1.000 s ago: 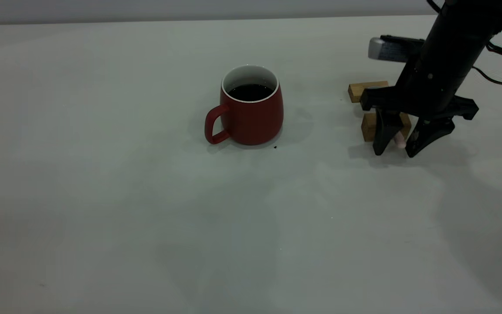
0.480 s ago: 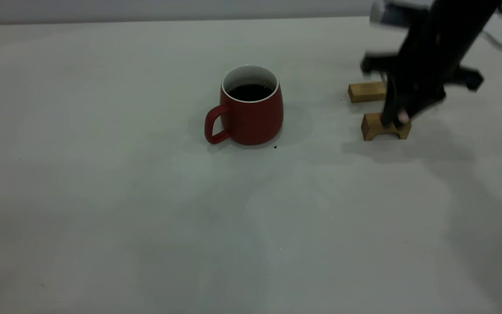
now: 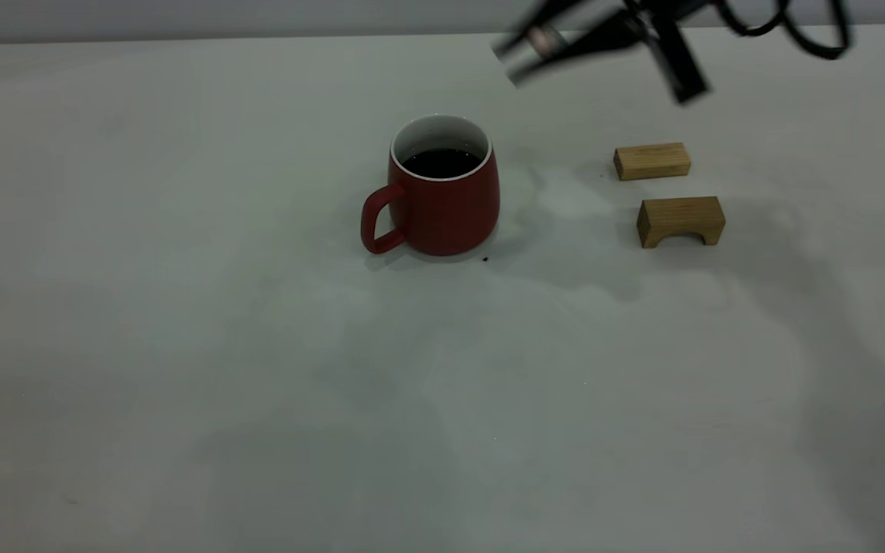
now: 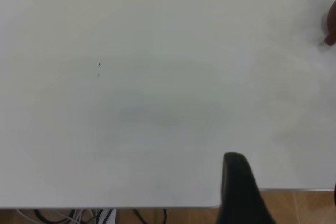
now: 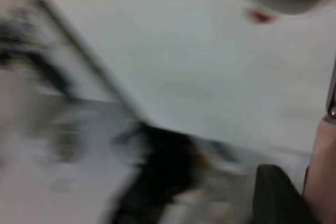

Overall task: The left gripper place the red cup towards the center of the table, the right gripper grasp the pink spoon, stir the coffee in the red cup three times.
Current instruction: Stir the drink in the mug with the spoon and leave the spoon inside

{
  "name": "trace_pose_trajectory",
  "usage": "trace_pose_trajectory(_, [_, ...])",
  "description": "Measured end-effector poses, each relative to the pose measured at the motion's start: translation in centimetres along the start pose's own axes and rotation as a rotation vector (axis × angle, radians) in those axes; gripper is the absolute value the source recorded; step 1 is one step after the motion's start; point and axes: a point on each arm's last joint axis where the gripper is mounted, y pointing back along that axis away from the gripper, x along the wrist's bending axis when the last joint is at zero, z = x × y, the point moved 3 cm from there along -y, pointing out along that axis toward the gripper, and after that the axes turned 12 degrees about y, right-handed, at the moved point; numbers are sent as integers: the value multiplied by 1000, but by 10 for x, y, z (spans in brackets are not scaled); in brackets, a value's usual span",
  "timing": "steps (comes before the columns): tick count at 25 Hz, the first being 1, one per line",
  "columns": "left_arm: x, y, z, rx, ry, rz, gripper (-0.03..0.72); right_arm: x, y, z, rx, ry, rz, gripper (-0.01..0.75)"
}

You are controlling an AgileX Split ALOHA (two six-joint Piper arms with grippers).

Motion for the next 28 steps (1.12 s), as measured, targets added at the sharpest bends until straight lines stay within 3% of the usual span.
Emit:
trace_pose_trajectory(3, [0, 0, 0, 0, 0, 0, 500, 12, -8, 11, -55, -174, 177, 122])
trace_pose_trajectory(5, [0, 0, 0, 0, 0, 0, 500, 17, -14, 15, -74, -271, 233, 122])
trace_pose_trajectory(14, [0, 0, 0, 0, 0, 0, 500, 32, -45, -7, 6, -703, 231, 122])
trace_pose_trajectory(22, [0, 0, 0, 0, 0, 0, 500, 59, -70, -4, 21, -702, 255, 122])
trace_pose_trajectory(28, [0, 0, 0, 0, 0, 0, 500, 29, -83, 15, 6, -778, 225, 122])
